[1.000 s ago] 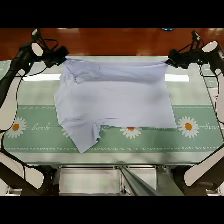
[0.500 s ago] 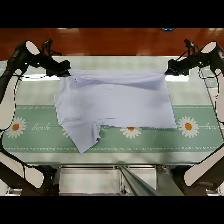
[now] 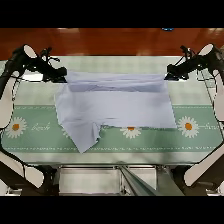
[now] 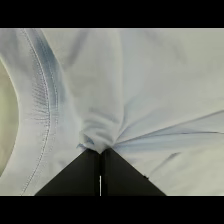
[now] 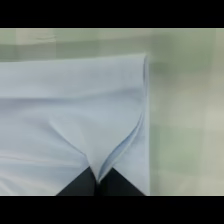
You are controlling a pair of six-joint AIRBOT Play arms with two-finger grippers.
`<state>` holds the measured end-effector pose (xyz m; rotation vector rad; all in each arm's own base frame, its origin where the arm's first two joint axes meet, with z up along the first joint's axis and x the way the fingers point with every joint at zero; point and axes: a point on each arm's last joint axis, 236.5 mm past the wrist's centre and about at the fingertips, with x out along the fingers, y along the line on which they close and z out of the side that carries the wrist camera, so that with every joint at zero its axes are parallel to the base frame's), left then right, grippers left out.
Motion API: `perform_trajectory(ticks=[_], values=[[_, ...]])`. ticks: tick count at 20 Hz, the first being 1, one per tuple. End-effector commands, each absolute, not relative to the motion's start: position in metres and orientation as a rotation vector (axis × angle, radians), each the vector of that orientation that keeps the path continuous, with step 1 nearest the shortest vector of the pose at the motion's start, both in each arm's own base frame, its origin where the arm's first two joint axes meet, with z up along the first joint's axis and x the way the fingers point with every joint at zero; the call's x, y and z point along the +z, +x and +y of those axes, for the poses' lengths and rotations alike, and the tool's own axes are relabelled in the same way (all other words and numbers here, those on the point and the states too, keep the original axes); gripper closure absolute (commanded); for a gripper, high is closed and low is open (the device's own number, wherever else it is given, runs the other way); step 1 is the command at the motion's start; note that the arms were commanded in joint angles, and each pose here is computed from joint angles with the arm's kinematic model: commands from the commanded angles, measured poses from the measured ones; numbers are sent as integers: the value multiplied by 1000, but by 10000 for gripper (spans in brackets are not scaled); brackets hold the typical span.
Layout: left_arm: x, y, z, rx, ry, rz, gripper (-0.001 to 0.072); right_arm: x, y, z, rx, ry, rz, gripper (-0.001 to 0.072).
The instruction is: Fold the shirts.
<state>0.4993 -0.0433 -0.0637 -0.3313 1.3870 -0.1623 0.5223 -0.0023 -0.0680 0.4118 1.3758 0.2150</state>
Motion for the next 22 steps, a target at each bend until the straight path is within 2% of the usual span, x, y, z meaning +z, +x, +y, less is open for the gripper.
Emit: perform_trajectory(ticks=[1,2,3,4,7,11,14,20,22], values=[[-73,492,-54,-194,-378,1432,687,-77,520,0,210,425,1401,689],[-78,485,-60,-210,-395,1467,654,-78,520,-1,197,439,1404,634],[-83,476,-63,-218,-389,1512,429,-79,519,-2,174,458,1411,378],[-86,467,-61,-218,-376,1556,205,-78,516,-3,170,462,1421,301],[-70,455,-41,-196,-373,1580,199,-63,496,-31,81,449,1477,301],[-10,449,-2,-141,-410,1467,199,-23,455,-73,-5,435,1511,301],[9,402,20,-86,-457,1427,199,-19,411,-90,-62,477,1455,301],[-15,298,-12,-73,-986,1177,200,-63,302,-17,41,663,1304,301],[-33,273,-21,-53,-1059,1177,200,-59,289,-1,46,708,1243,301]])
